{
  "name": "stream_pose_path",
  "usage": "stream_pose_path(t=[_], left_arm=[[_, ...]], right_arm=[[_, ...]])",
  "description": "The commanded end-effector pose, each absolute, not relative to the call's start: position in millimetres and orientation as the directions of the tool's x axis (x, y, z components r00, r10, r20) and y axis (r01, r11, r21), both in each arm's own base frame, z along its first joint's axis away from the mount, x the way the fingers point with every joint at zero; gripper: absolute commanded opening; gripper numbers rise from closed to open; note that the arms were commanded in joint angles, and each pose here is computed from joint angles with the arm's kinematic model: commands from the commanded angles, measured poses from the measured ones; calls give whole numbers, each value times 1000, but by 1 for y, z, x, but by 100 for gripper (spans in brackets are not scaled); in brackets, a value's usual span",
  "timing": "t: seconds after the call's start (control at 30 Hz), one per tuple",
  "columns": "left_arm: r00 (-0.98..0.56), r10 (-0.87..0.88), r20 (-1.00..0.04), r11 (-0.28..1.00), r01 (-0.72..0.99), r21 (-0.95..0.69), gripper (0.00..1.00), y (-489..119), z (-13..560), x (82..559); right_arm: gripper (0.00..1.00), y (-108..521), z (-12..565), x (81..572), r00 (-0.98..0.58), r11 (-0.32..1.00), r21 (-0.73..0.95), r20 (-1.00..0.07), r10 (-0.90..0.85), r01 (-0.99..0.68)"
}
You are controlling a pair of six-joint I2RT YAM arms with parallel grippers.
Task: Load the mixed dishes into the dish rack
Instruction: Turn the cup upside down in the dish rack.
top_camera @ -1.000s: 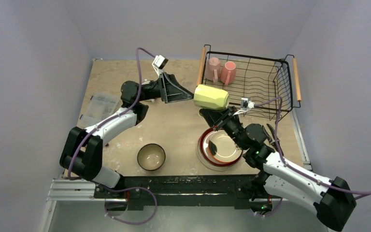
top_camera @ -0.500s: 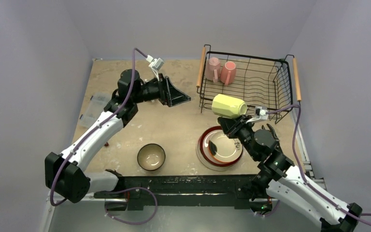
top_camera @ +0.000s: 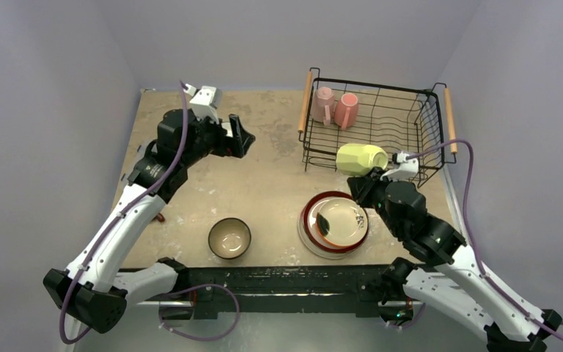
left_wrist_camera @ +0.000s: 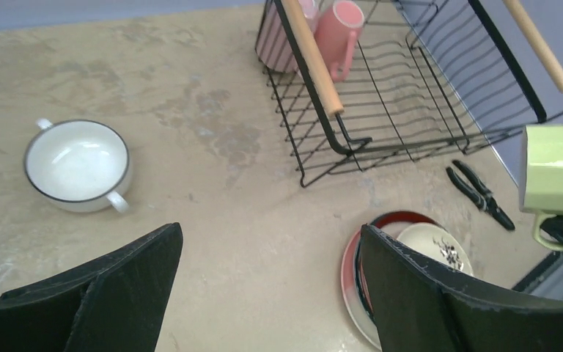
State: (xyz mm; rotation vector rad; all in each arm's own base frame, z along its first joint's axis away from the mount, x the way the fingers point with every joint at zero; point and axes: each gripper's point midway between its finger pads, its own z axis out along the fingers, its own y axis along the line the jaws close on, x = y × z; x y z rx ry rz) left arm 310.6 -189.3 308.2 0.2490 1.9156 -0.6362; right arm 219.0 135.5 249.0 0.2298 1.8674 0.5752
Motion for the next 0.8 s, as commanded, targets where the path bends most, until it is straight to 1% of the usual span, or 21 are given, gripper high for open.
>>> stream_pose_path(t=[0.0, 0.07, 0.17, 0.23, 0.33, 0.4, 0.43, 0.5, 0.57, 0.67, 0.77], left_arm=[[-300, -168, -939, 882, 379, -279, 91, -161, 366, 321], [-272, -179, -945, 876, 394, -279, 91, -161, 382, 321], [-258, -158, -953, 868, 425, -258, 91, -166, 390, 323], [-239, -122, -963, 865, 450, -221, 91, -168, 386, 326], [-221, -65, -973, 872, 461, -163, 91, -167, 364, 329], [-246, -74, -967, 879, 441, -180, 90, -163, 353, 329], [-249, -62, -967, 875, 453, -173, 89, -164, 354, 328], [-254, -49, -966, 861, 479, -170, 85, -169, 354, 326], [-264, -52, -963, 853, 489, -181, 85, -172, 353, 326], [-287, -55, -956, 831, 518, -203, 85, -180, 349, 326], [-316, -63, -947, 814, 533, -232, 85, -185, 345, 328]], right_arm=[[0, 114, 303, 232, -257, 912, 405, -890, 376, -69], [0, 112, 312, 238, -254, 932, 360, -906, 339, -40], [0, 112, 322, 251, -265, 959, 282, -925, 273, 4], [0, 116, 327, 263, -282, 974, 223, -933, 223, 32], [0, 124, 333, 281, -302, 988, 148, -941, 155, 47], [0, 127, 336, 293, -305, 992, 113, -944, 124, 52], [0, 128, 336, 301, -307, 994, 97, -945, 110, 56], [0, 130, 334, 319, -321, 995, 84, -942, 95, 49], [0, 127, 331, 339, -331, 997, 75, -940, 80, 30], [0, 131, 328, 367, -326, 998, 41, -945, 26, -40], [0, 130, 315, 393, -374, 999, 16, -927, -2, -46]])
